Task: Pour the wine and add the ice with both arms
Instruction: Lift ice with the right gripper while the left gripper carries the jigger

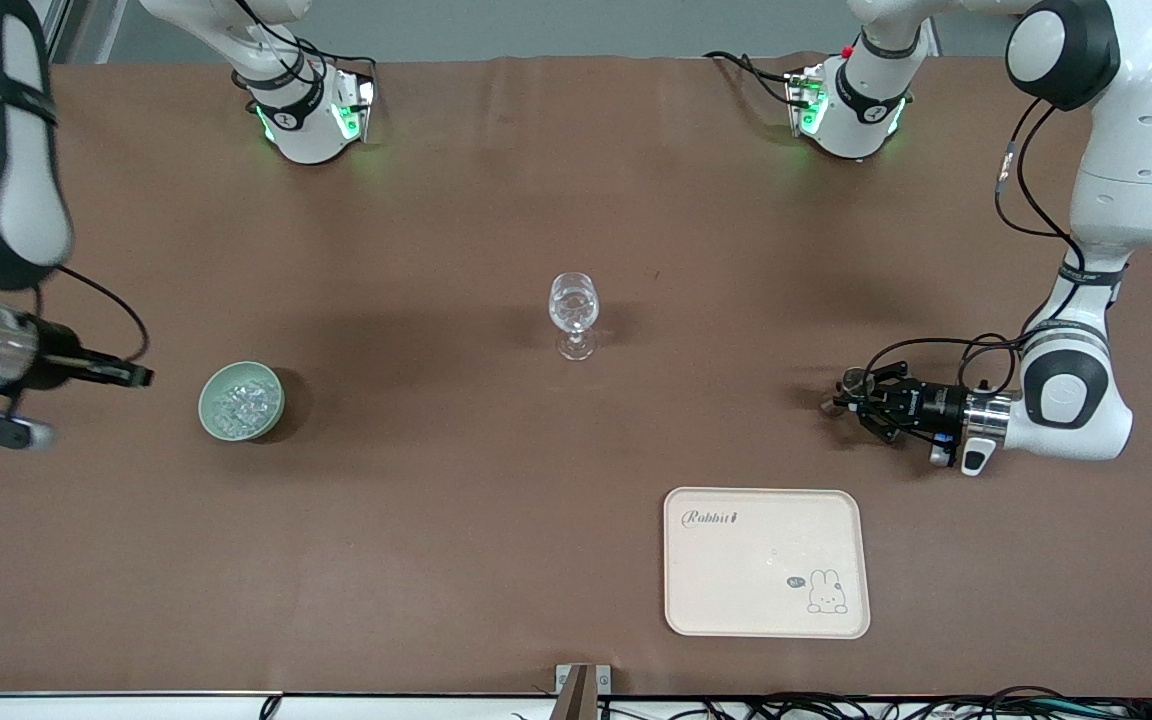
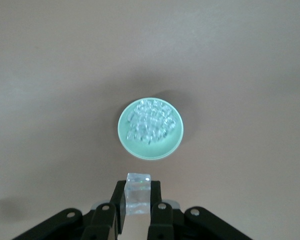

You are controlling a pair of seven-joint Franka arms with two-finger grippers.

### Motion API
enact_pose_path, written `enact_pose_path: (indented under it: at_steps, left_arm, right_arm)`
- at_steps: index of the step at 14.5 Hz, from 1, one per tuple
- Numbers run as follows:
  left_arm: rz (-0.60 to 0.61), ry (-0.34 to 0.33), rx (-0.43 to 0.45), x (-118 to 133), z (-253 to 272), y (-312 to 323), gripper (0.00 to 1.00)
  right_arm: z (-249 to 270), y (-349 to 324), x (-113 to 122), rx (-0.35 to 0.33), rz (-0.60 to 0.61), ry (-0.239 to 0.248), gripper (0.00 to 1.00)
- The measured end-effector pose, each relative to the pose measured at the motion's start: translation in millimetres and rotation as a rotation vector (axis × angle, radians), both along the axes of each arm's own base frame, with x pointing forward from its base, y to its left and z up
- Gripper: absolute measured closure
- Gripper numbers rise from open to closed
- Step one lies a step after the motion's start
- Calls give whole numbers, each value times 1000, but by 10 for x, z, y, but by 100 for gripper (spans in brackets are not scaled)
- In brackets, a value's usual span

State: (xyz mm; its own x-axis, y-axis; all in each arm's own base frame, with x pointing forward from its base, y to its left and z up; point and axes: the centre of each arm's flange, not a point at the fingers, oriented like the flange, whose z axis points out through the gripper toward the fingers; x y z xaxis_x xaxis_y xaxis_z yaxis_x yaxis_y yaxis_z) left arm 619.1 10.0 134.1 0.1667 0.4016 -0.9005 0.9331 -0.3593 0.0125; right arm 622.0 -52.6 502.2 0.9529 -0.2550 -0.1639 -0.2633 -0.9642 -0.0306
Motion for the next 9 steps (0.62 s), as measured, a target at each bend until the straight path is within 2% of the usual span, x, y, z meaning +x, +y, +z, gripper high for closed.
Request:
enact_pose_path:
  at_steps: [3,5,9]
  left_arm:
    - [-27,4,-31,88,176,-381,78]
    - [-48,3,-45,151,397,-665,78]
    - [-155,-45,10,156,1037,-1335,78]
  right_arm:
    - [763,-118,-212,-1,8,-30,77]
    - [1127,-120,-376,-3,38,-70,77]
    - [1456,-96,-570,-3,53,-111,77]
